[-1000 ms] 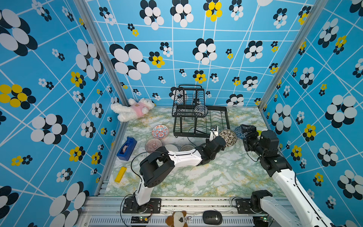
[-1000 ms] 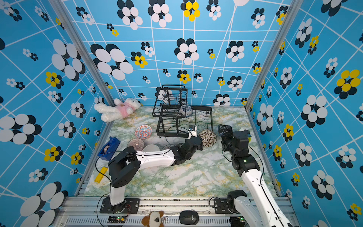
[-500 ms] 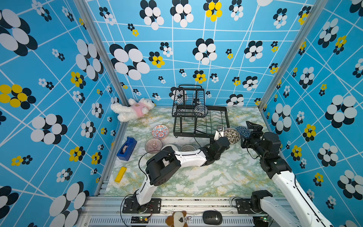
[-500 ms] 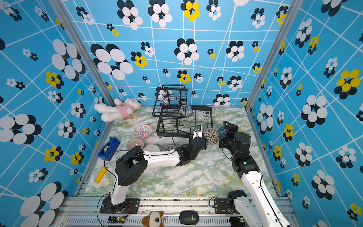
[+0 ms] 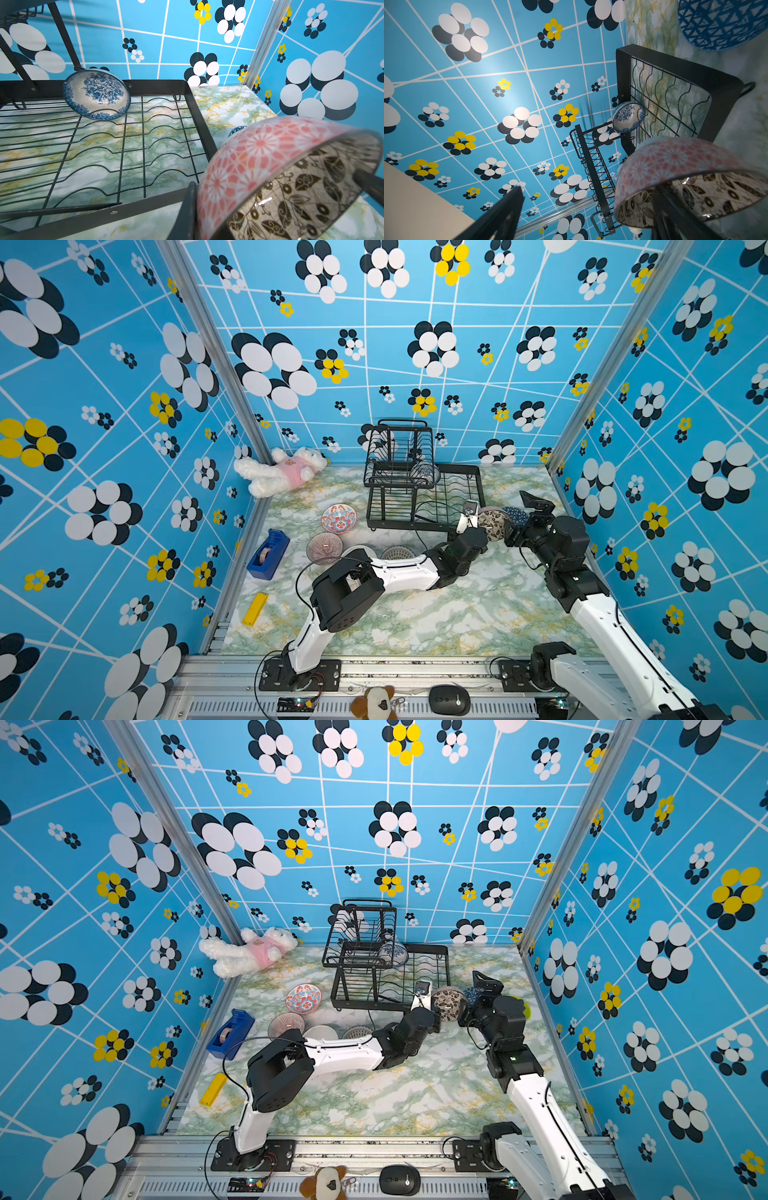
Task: Load bowls into a dish rack
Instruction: Pick up the bowl from the center of the table.
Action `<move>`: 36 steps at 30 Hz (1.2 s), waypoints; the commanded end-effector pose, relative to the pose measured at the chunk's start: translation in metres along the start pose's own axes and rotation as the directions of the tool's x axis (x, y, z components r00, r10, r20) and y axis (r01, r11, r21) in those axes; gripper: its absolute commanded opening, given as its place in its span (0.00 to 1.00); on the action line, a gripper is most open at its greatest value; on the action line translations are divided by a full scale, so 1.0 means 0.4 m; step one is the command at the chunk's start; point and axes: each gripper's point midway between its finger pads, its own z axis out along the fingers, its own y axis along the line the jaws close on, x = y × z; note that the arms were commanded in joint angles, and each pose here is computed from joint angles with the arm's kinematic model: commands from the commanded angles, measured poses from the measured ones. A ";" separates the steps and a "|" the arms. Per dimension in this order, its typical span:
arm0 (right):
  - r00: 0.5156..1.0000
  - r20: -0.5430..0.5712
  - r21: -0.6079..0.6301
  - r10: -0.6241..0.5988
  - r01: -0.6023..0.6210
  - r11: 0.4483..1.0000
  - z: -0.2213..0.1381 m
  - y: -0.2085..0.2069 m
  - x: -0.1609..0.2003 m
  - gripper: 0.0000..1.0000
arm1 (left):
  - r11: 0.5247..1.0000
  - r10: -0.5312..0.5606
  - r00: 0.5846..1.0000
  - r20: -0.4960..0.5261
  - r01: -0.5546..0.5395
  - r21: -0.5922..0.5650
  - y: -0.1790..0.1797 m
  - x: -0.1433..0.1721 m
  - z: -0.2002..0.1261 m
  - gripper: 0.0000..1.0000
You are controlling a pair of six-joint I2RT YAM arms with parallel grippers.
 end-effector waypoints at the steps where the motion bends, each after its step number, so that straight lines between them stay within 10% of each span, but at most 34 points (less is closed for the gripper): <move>1: 1.000 -0.014 -0.063 0.018 -0.018 0.998 0.009 0.034 0.012 0.99 | 0.998 -0.061 0.995 0.082 0.058 0.035 -0.025 -0.063 -0.004 0.00; 13: 0.997 0.007 -0.080 0.073 -0.072 0.994 0.046 0.050 0.004 0.68 | 0.995 -0.070 0.995 0.075 0.064 0.077 -0.040 -0.054 -0.014 0.00; 29: 0.994 -0.010 -0.129 0.108 -0.109 0.986 0.073 0.023 -0.004 0.00 | 0.993 -0.009 0.993 0.121 -0.005 0.116 -0.071 -0.090 -0.044 0.00; 36: 0.995 -0.082 -0.215 0.048 -0.064 0.974 0.092 0.057 0.025 0.00 | 0.994 -0.013 0.992 0.124 -0.001 0.108 -0.060 -0.096 -0.062 0.09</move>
